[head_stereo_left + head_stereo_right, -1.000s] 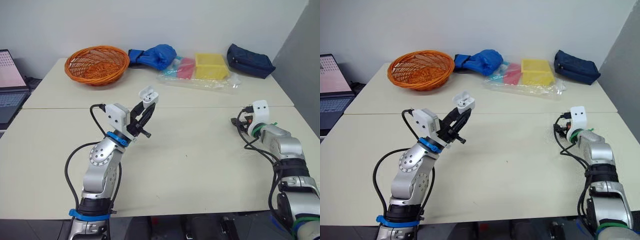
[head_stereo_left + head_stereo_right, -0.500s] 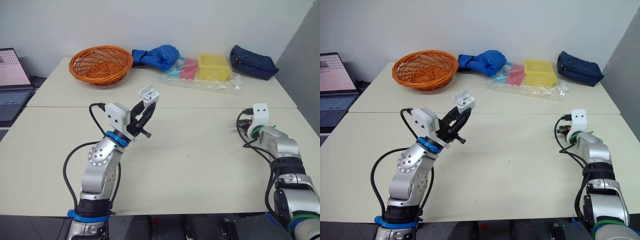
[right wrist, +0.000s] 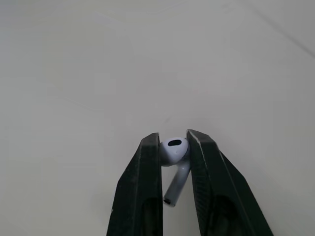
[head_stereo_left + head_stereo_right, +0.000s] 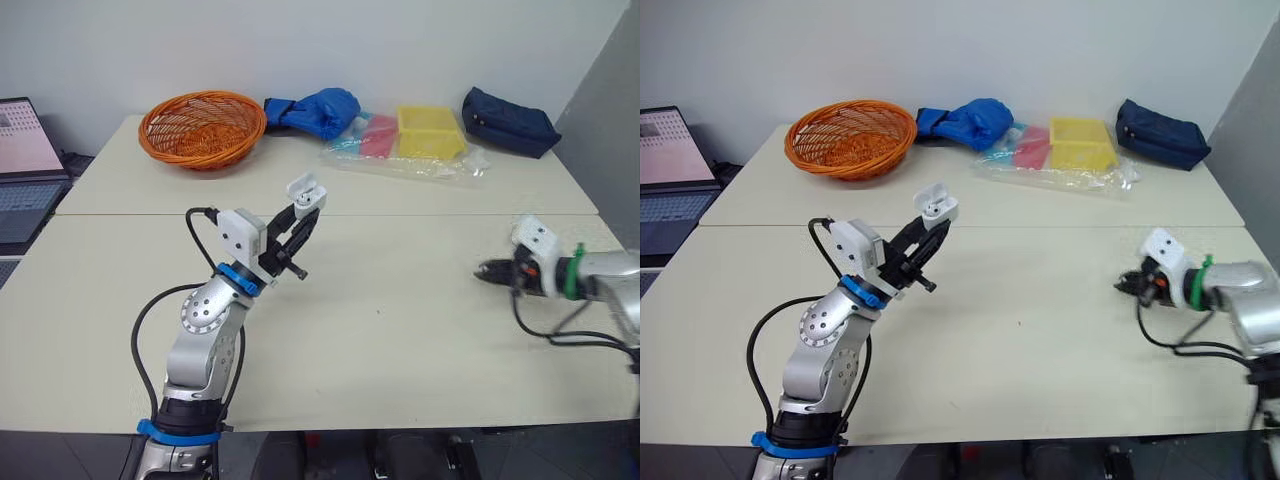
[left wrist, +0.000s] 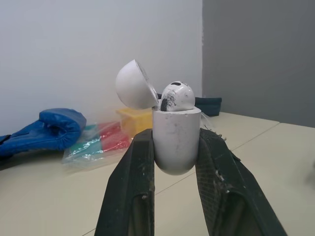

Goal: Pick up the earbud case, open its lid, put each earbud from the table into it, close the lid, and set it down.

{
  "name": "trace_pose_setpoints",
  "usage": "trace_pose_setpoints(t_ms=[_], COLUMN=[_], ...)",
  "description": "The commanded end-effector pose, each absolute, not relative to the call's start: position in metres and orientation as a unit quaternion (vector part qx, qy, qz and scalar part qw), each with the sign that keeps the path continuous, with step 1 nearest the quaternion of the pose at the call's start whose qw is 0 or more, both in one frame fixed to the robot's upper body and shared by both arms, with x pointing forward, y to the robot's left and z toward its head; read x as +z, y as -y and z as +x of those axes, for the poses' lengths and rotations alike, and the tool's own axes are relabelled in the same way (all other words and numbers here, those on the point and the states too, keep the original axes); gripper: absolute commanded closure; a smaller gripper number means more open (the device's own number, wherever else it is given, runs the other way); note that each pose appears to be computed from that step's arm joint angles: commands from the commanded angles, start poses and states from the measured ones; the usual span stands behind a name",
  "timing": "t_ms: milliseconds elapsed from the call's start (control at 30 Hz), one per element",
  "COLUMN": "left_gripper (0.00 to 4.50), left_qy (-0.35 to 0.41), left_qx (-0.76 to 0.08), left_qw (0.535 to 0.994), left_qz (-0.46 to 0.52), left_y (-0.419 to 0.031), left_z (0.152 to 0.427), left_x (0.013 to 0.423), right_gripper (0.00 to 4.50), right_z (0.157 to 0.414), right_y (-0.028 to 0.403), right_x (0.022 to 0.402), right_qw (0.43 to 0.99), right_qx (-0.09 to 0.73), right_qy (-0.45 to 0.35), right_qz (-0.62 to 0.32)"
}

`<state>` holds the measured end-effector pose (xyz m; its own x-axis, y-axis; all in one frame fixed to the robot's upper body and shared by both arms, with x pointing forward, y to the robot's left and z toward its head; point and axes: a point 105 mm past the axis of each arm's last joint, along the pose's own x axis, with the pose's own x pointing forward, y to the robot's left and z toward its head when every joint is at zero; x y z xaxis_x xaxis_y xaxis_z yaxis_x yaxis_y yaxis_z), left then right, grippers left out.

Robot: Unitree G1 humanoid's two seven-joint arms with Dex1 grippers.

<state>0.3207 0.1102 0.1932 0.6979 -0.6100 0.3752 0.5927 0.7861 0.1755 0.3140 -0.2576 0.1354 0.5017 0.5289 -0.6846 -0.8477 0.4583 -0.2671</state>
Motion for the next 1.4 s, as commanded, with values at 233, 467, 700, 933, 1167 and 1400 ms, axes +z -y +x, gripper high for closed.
trace_pose_setpoints(t_ms=[233,467,700,933,1167,1400], left_gripper=[3.72,3.72,3.72,3.72,3.72,3.72], left_qy=[0.236,0.238,0.235,0.233,0.231,0.23], left_qx=[-0.328,-0.326,-0.324,-0.326,-0.328,-0.329], left_qw=[0.915,0.915,0.916,0.916,0.916,0.916], left_qz=[0.019,0.009,0.013,0.012,0.009,0.007], left_y=[-0.102,-0.099,-0.102,-0.101,-0.1,-0.099], left_z=[0.316,0.314,0.313,0.313,0.313,0.314], left_x=[0.195,0.195,0.195,0.195,0.194,0.193], right_gripper=[4.1,4.1,4.1,2.01,2.01,2.01], right_z=[0.271,0.278,0.285,0.277,0.271,0.27], right_y=[0.33,0.349,0.348,0.355,0.361,0.371], right_x=[0.122,0.113,0.105,0.101,0.101,0.1], right_qw=[0.631,0.616,0.644,0.645,0.644,0.649], right_qx=[0.469,0.445,0.431,0.425,0.419,0.399], right_qy=[-0.421,-0.438,-0.431,-0.445,-0.454,-0.47], right_qz=[-0.453,-0.48,-0.462,-0.453,-0.45,-0.445])
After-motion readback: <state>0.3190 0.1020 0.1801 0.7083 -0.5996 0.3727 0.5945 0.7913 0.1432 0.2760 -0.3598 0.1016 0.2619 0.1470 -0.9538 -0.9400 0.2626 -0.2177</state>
